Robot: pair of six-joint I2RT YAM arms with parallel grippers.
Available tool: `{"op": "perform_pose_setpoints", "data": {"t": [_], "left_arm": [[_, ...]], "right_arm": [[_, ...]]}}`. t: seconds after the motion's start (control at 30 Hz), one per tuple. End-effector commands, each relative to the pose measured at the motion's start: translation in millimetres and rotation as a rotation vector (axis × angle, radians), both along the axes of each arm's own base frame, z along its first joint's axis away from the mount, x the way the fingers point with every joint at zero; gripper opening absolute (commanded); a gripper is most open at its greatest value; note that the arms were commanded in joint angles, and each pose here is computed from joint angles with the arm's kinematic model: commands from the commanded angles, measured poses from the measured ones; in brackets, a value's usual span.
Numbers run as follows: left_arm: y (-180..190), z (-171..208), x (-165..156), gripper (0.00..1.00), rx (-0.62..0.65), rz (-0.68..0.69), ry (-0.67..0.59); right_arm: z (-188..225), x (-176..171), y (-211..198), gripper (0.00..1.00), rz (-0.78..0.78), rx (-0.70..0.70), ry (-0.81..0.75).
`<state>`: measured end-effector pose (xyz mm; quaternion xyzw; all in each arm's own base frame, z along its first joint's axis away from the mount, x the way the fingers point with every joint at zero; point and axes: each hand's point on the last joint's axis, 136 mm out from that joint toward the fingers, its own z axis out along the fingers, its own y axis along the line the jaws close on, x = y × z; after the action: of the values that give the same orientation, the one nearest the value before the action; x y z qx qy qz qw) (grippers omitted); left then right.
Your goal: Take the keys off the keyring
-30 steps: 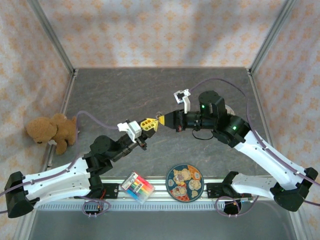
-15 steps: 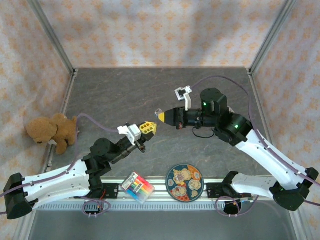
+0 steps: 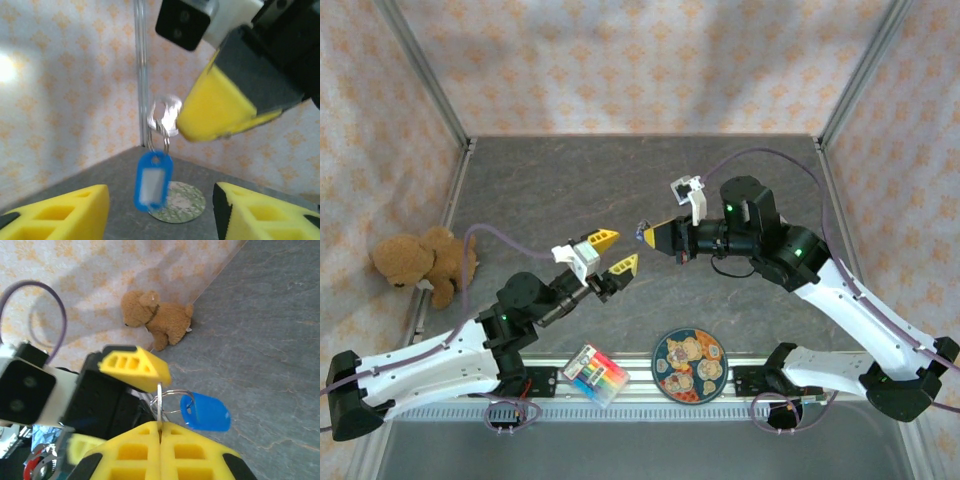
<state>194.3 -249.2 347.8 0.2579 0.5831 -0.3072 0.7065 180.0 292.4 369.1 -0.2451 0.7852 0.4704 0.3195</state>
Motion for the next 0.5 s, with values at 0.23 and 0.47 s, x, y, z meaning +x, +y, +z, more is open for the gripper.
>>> {"op": "perform_pose_setpoints", "data": {"t": [0.23, 0.47], "left_arm": [[-6.4, 11.8, -2.0, 0.56, 0.041, -0.043, 0.117], [-8.7, -0.9, 13.0, 0.55, 0.097, -0.066, 0.238]], "right_arm": [[-11.9, 10.5, -8.1, 0.0, -0.043, -0.161, -0.154], [-17.1, 25.4, -20.0, 0.0, -0.119, -0.281, -0.276]]}}
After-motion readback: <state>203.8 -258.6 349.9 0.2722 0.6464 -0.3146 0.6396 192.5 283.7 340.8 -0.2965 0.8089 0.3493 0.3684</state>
